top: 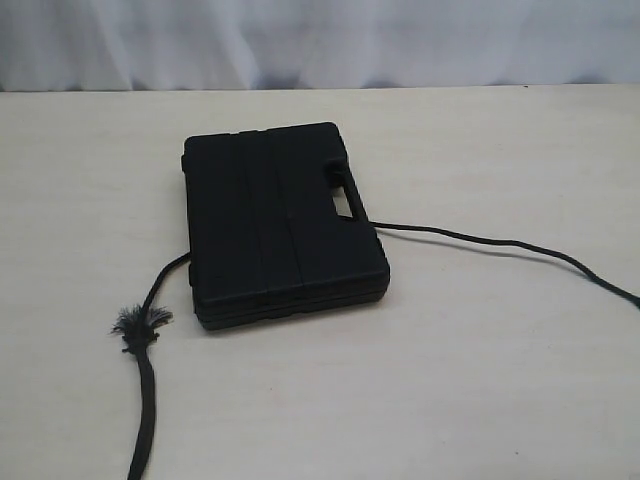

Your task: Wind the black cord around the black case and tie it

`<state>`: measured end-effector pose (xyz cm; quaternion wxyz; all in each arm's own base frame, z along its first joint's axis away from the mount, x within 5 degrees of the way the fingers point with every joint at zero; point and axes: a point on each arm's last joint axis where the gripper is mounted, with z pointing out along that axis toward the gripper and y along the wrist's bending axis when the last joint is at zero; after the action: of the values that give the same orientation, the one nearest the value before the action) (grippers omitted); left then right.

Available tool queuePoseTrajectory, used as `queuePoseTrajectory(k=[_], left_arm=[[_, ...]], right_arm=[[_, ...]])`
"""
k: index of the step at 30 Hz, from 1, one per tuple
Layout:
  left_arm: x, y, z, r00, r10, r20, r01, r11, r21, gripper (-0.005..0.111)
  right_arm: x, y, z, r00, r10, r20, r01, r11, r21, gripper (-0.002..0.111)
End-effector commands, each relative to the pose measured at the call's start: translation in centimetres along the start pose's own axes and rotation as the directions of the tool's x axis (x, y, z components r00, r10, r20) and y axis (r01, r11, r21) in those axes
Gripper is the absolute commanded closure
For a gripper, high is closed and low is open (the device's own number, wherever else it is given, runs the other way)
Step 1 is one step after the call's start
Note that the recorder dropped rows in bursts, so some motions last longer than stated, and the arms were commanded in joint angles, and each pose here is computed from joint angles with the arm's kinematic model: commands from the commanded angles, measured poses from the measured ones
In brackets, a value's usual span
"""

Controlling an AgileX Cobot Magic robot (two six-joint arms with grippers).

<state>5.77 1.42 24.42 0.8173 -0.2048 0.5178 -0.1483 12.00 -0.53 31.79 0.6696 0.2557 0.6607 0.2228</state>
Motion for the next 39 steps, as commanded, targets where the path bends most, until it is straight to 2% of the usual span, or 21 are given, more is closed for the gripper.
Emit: queuePoseTrajectory(k=[1, 4, 6, 11, 15, 18, 21, 24, 28, 32, 35, 39], left_arm=[[0.6, 0.0, 0.5, 0.998, 0.025, -0.055, -0.025, 1.0, -0.003, 0.107], [0.8, 0.0, 0.7, 0.996, 0.056, -0.07, -0.056, 0.998, 0.004, 0.107], [0.9, 0.0, 0.7, 0.995, 0.068, -0.078, -0.068, 0.998, 0.01, 0.107], [1.1, -0.2, 0.7, 0.987, 0.119, -0.106, -0.117, 0.993, 0.03, 0.107], [1.3, -0.1, 0.7, 0.984, 0.127, -0.126, -0.125, 0.992, 0.027, 0.107], [1.4, -0.1, 0.7, 0.983, 0.129, -0.134, -0.127, 0.992, 0.025, 0.107], [1.5, -0.1, 0.7, 0.976, 0.155, -0.151, -0.151, 0.988, 0.033, 0.107], [1.3, -0.3, 0.9, 0.966, 0.176, -0.19, -0.173, 0.984, 0.031, 0.107], [0.7, -0.8, 1.3, 0.954, 0.192, -0.231, -0.192, 0.981, 0.025, 0.107], [1.0, -0.7, 1.6, 0.946, 0.192, -0.263, -0.195, 0.981, 0.015, 0.107], [1.5, -0.4, 2.1, 0.933, 0.186, -0.309, -0.196, 0.981, -0.001, 0.107], [1.3, -0.6, 3.2, 0.909, 0.182, -0.375, -0.206, 0.978, -0.025, 0.107]], right_arm=[[-0.3, 1.5, 3.9, 0.969, -0.131, -0.207, 0.137, 0.99, 0.015, 0.104], [-0.4, 2.7, 7.0, 0.901, -0.233, -0.366, 0.238, 0.971, -0.031, 0.104], [-0.2, 3.4, 9.2, 0.847, -0.268, -0.459, 0.262, 0.962, -0.079, 0.104], [1.4, 4.4, 14.5, 0.658, -0.391, -0.644, 0.296, 0.92, -0.256, 0.104], [4.6, 5.3, 18.2, 0.506, -0.493, -0.708, 0.379, 0.864, -0.331, 0.104], [7.4, 6.6, 20.6, 0.367, -0.57, -0.735, 0.481, 0.793, -0.375, 0.104], [10.7, 7.3, 22.8, 0.197, -0.586, -0.786, 0.558, 0.726, -0.402, 0.104], [13.7, 7.4, 24.7, 0.075, -0.561, -0.824, 0.563, 0.706, -0.43, 0.104], [17.0, 6.8, 27.5, 0.043, -0.513, -0.857, 0.509, 0.75, -0.423, 0.093], [19.9, 5.9, 29.7, 0.029, -0.486, -0.873, 0.476, 0.775, -0.415, 0.072], [21.4, 5.8, 30.6, 0.017, -0.507, -0.862, 0.432, 0.781, -0.451, 0.059], [22.9, 5.2, 31.8, 0.021, -0.509, -0.861, 0.435, 0.78, -0.45, 0.056]])
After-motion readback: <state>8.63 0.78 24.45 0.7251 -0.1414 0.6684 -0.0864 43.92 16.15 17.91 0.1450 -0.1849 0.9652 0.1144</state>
